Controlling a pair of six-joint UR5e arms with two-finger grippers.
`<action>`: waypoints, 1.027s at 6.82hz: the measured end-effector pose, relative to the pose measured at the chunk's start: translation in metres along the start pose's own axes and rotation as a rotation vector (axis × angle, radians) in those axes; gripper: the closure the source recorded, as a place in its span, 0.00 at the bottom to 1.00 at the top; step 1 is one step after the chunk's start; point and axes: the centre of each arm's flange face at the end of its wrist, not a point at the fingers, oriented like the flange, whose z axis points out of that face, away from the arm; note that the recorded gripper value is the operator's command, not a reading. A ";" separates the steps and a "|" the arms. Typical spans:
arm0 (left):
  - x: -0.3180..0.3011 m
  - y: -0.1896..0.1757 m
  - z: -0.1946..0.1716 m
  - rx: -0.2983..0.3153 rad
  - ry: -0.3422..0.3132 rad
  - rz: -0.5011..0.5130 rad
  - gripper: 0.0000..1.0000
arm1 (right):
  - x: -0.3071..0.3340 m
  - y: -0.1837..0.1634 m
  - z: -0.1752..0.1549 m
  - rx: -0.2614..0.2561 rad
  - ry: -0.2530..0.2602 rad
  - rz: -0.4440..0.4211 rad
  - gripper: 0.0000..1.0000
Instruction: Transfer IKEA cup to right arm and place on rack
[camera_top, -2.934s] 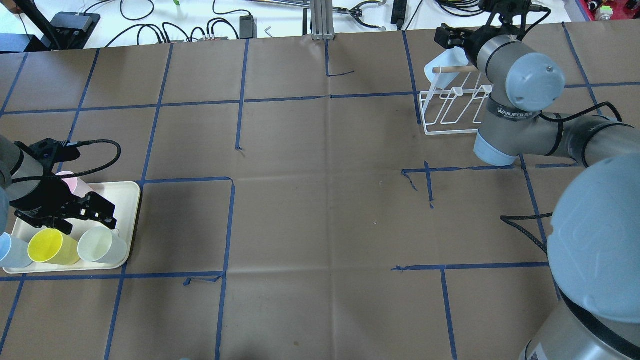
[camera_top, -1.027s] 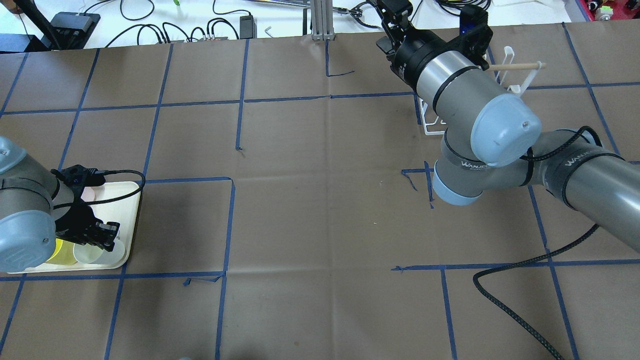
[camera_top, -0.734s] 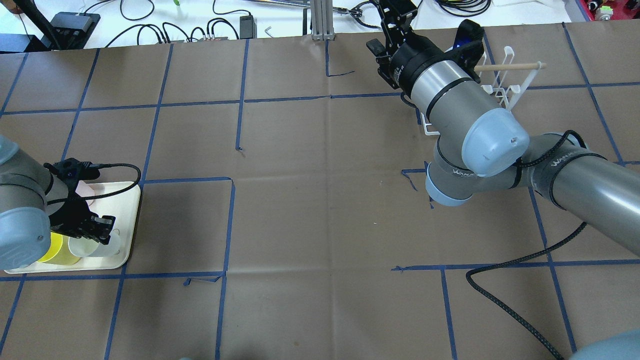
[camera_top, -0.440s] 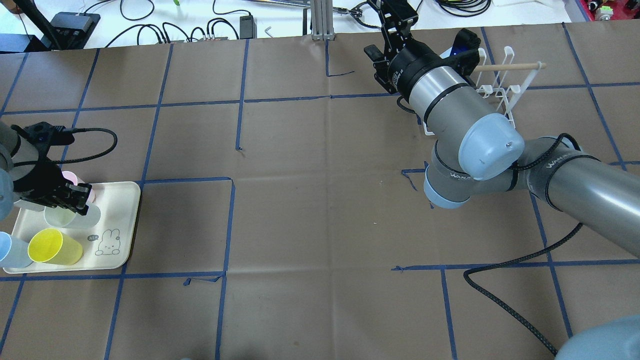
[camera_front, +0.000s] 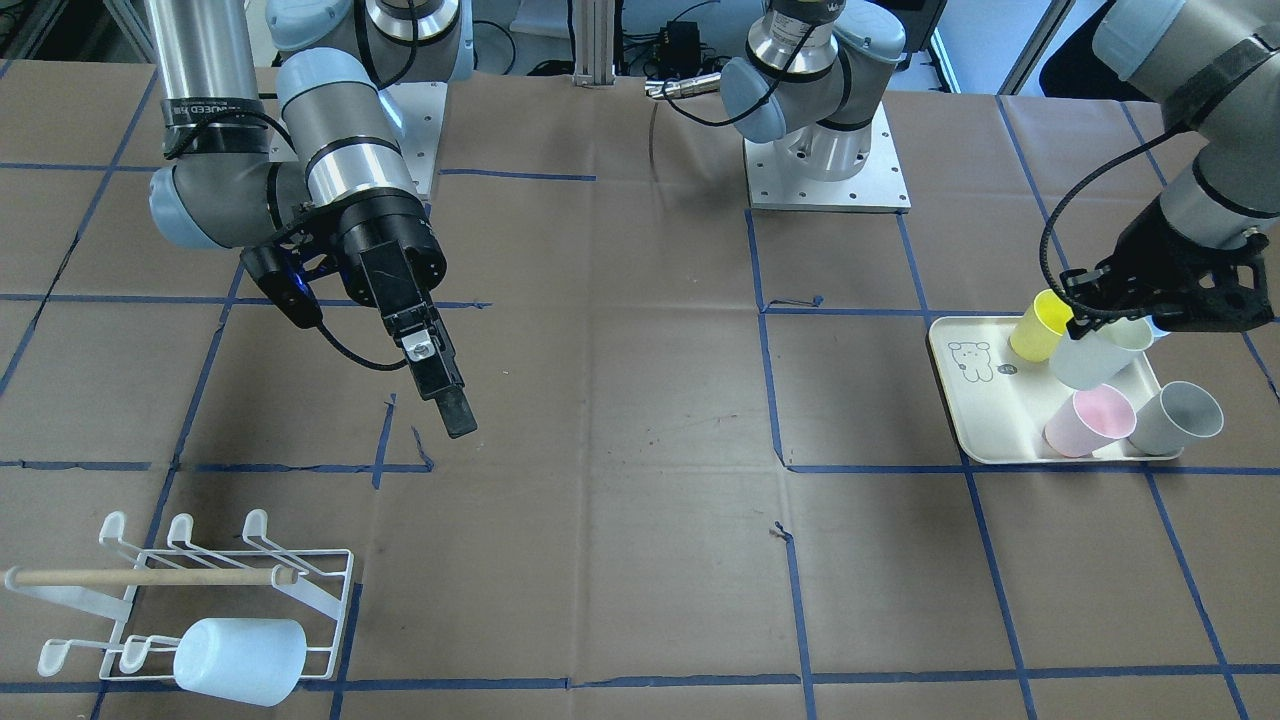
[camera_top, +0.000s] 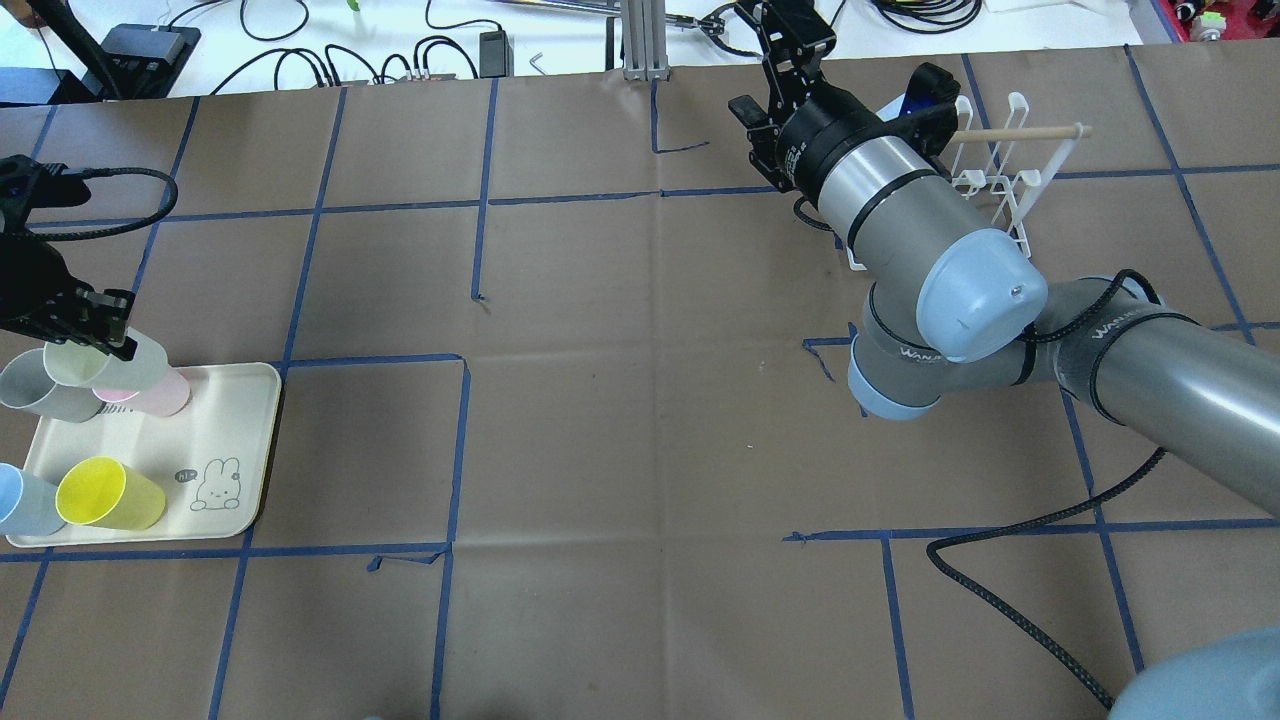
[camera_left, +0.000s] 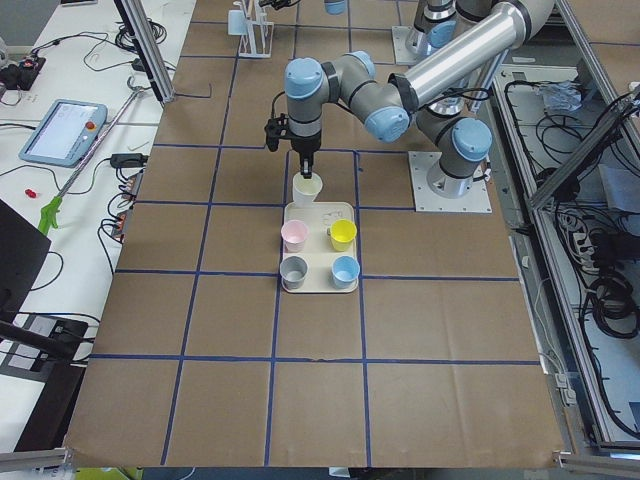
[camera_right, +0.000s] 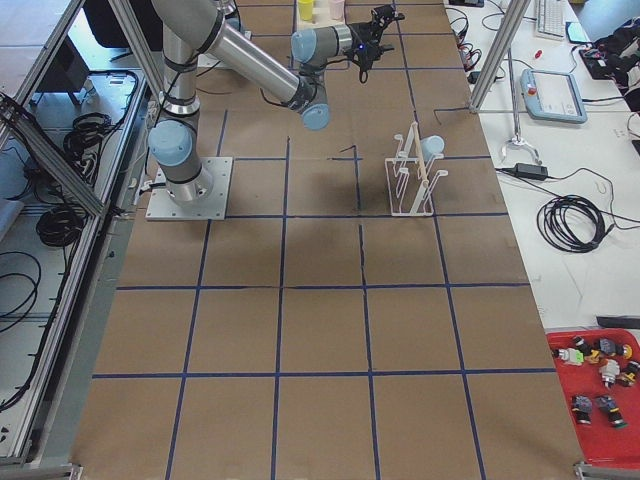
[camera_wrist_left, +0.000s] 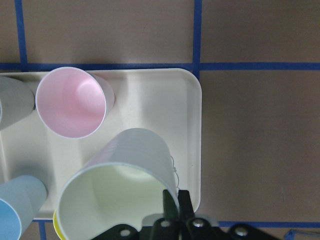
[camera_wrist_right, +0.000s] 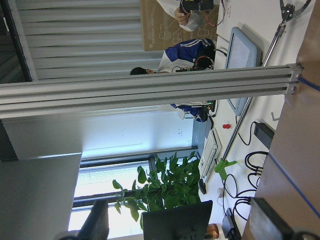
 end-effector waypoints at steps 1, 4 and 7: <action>-0.001 -0.024 -0.016 0.027 0.002 0.025 1.00 | -0.001 0.000 -0.001 -0.001 -0.002 -0.003 0.00; 0.027 -0.102 -0.066 0.233 0.156 0.121 1.00 | -0.004 0.001 -0.002 -0.004 -0.006 -0.007 0.00; 0.062 -0.133 -0.079 0.492 0.441 0.229 1.00 | -0.001 0.001 -0.001 -0.005 0.001 -0.011 0.00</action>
